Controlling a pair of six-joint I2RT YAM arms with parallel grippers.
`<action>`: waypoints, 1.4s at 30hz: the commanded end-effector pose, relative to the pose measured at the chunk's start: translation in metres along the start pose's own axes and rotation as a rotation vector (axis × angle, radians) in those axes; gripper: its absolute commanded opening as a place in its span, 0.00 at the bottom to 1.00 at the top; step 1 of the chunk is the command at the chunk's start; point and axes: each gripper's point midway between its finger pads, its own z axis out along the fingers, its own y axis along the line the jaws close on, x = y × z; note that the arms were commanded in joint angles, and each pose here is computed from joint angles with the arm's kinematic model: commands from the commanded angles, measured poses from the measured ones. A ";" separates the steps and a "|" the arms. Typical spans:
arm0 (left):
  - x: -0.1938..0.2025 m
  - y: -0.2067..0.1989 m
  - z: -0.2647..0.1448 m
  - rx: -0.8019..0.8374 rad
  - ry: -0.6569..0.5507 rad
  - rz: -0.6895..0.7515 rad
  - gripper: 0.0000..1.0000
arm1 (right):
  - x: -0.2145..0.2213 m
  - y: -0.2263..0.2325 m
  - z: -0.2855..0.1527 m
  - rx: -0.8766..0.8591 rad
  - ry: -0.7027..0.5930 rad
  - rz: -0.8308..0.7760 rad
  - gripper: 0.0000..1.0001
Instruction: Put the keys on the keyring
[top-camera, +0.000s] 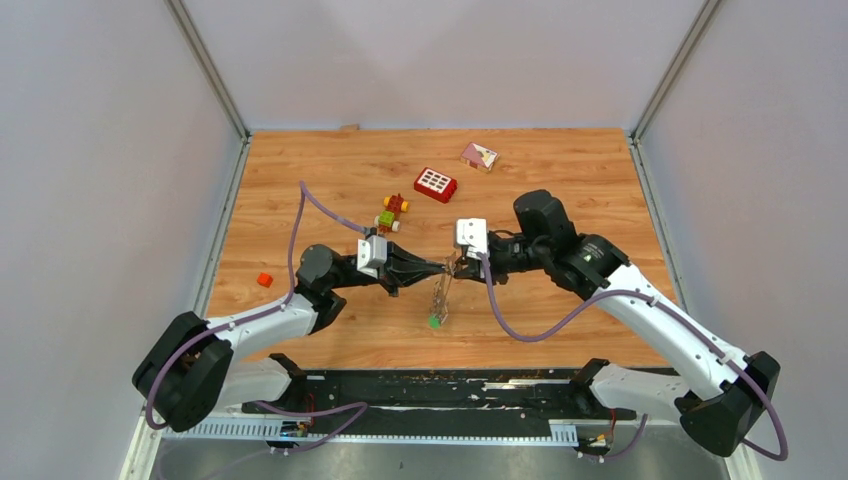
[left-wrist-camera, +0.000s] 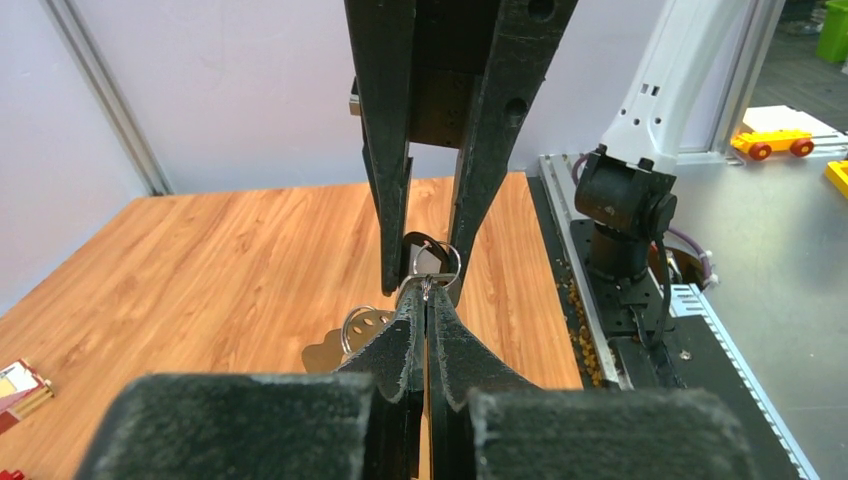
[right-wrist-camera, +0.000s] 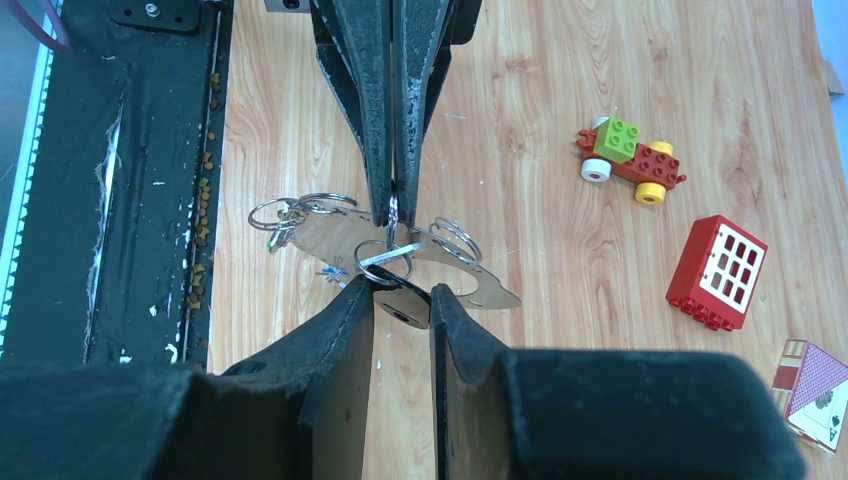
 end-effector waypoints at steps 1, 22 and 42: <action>-0.015 0.007 0.003 -0.011 -0.034 0.068 0.00 | -0.013 -0.010 -0.005 0.018 -0.003 -0.033 0.00; -0.007 0.017 0.005 -0.044 0.003 0.067 0.00 | -0.010 -0.038 -0.023 0.172 0.120 -0.092 0.00; 0.016 0.047 0.007 -0.139 0.114 0.086 0.77 | 0.079 -0.054 -0.068 0.404 0.523 -0.122 0.00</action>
